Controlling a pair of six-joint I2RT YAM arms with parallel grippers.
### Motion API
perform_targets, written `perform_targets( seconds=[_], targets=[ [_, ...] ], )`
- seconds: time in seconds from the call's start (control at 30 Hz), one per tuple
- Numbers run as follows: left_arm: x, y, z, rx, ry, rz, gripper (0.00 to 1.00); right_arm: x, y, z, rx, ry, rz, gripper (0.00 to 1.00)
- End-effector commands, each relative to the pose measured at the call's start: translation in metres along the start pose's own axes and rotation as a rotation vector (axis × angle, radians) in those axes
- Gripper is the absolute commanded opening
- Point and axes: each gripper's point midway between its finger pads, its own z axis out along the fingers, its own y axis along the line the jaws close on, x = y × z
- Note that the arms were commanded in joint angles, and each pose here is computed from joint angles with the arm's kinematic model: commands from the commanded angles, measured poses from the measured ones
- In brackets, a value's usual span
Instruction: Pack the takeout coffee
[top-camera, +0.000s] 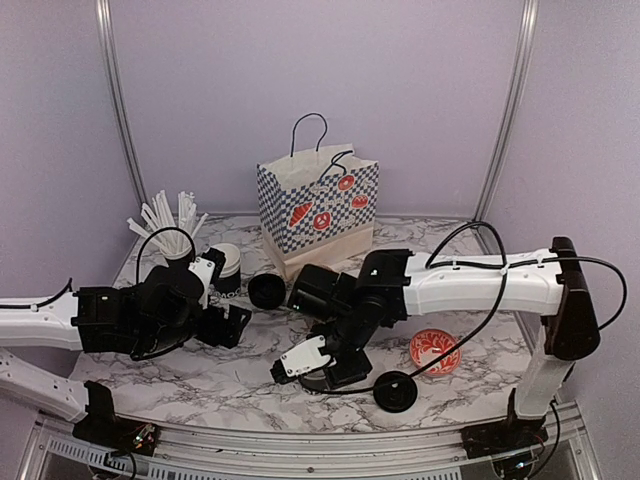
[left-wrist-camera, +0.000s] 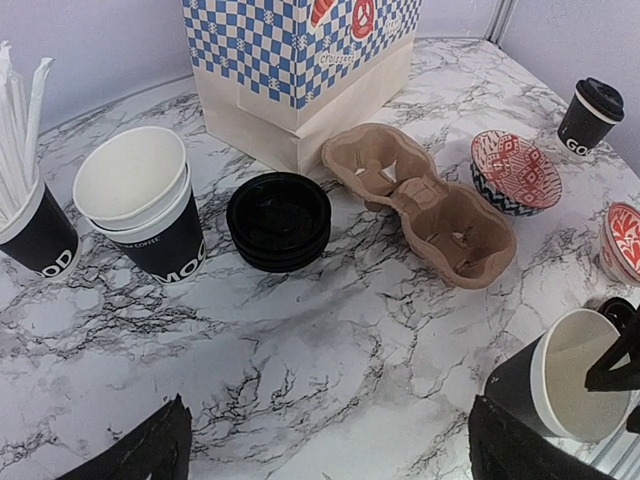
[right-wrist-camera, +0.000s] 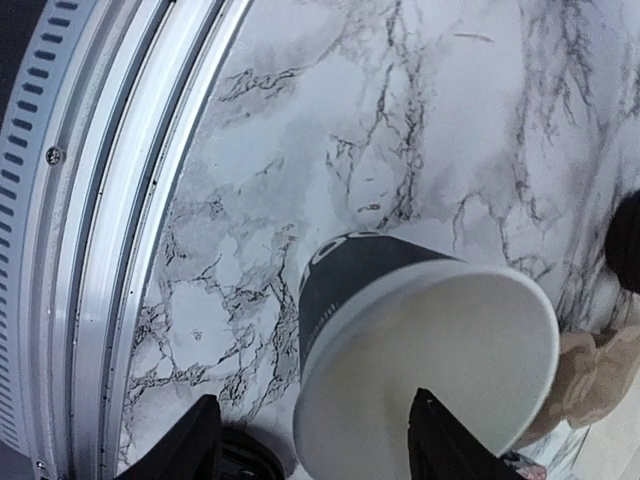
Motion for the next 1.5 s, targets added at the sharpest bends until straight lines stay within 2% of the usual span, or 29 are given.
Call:
perform_targets(
  seconds=[0.0, 0.17, 0.27, 0.37, 0.6, 0.8, 0.97, 1.23, 1.47],
  targets=[
    [-0.017, -0.010, -0.003, 0.027, -0.014, 0.031, 0.96, 0.002, -0.010, -0.067, 0.124, -0.105, 0.011, 0.67],
    [-0.025, -0.016, -0.001, 0.033, -0.019, 0.059, 0.95, 0.047, 0.004, -0.083, 0.119, -0.179, 0.053, 0.64],
    [-0.032, -0.018, -0.001, 0.033, -0.038, 0.075, 0.86, 0.072, 0.026, -0.067, 0.126, -0.154, 0.015, 0.56],
    [-0.043, -0.018, -0.003, 0.033, -0.074, 0.061, 0.82, 0.090, 0.044, -0.051, 0.098, -0.129, 0.001, 0.51],
    [-0.054, -0.018, 0.000, 0.015, -0.086, 0.062, 0.83, 0.115, 0.081, -0.018, 0.028, -0.082, -0.025, 0.52],
    [-0.051, -0.018, 0.004, 0.006, -0.072, 0.072, 0.84, 0.133, 0.095, 0.005, 0.033, -0.032, -0.044, 0.56],
    [-0.049, -0.020, 0.005, 0.012, -0.063, 0.078, 0.84, 0.138, 0.096, 0.020, 0.030, -0.003, -0.052, 0.53],
    [-0.049, -0.018, 0.004, 0.010, -0.065, 0.081, 0.84, 0.148, 0.097, 0.042, 0.038, 0.058, -0.068, 0.35],
    [-0.047, -0.018, 0.004, 0.013, -0.061, 0.080, 0.84, 0.151, 0.091, 0.047, 0.073, 0.082, -0.069, 0.28]
  ],
)
